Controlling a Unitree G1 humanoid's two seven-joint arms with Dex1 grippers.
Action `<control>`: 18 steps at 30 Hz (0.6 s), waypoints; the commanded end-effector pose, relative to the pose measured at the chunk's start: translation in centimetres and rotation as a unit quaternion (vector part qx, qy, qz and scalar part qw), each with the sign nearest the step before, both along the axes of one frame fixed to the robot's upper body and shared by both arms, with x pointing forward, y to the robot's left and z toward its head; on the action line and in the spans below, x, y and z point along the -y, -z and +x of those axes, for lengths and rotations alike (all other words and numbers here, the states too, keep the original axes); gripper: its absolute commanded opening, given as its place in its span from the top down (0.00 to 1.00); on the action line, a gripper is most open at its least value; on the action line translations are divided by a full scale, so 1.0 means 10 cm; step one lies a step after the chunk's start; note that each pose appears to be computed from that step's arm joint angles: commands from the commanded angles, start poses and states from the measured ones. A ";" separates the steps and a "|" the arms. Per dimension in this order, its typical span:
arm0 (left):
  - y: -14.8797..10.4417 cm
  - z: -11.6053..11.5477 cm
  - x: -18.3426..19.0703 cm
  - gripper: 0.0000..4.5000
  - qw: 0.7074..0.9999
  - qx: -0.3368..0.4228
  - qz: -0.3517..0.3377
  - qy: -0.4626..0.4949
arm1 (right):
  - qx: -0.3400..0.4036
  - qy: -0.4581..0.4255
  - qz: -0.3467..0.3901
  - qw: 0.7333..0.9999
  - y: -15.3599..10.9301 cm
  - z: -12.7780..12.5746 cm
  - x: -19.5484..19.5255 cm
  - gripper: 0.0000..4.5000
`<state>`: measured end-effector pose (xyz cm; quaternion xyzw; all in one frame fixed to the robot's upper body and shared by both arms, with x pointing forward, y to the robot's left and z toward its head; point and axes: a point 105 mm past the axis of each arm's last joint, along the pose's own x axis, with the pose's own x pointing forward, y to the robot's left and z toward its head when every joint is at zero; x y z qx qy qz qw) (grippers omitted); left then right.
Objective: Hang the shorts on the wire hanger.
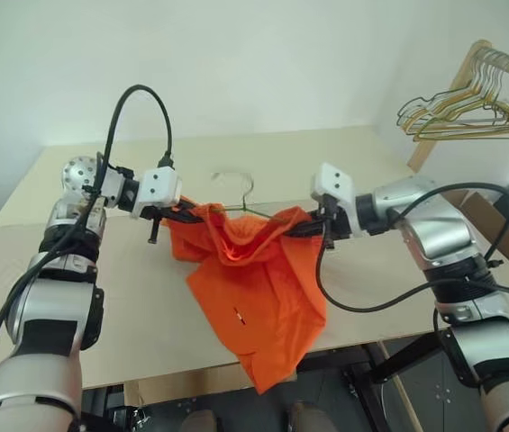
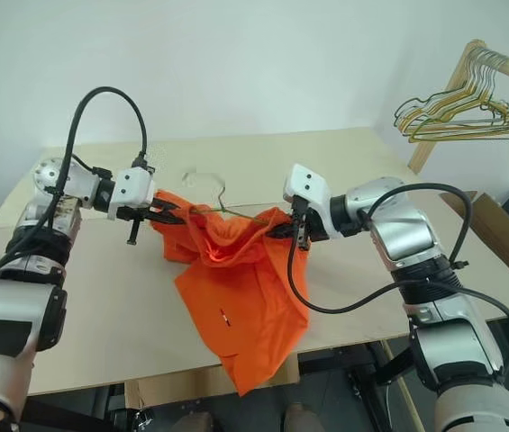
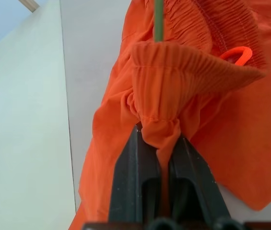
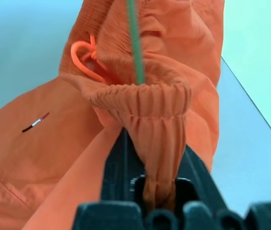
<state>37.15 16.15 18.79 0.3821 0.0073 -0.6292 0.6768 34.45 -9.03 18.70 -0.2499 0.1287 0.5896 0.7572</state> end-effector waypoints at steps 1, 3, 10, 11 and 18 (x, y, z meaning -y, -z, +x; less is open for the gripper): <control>-0.26 -0.02 0.10 1.00 0.998 0.033 -0.041 0.021 | 0.025 -0.013 -0.006 1.000 -0.10 -0.02 -0.03 1.00; -0.24 -0.02 0.08 1.00 0.999 0.034 -0.027 0.018 | 0.025 -0.015 -0.006 1.000 -0.09 -0.02 -0.04 1.00; -0.15 0.00 -0.03 0.94 1.000 -0.001 -0.025 -0.010 | 0.034 -0.010 -0.012 0.999 -0.08 -0.01 -0.01 1.00; -0.16 0.02 -0.07 0.87 0.999 -0.004 -0.034 -0.020 | 0.032 -0.006 -0.012 0.999 -0.07 -0.01 0.01 1.00; -0.21 0.11 -0.38 0.38 0.994 -0.001 -0.049 -0.097 | 0.014 0.026 0.007 1.000 -0.13 -0.03 0.19 1.00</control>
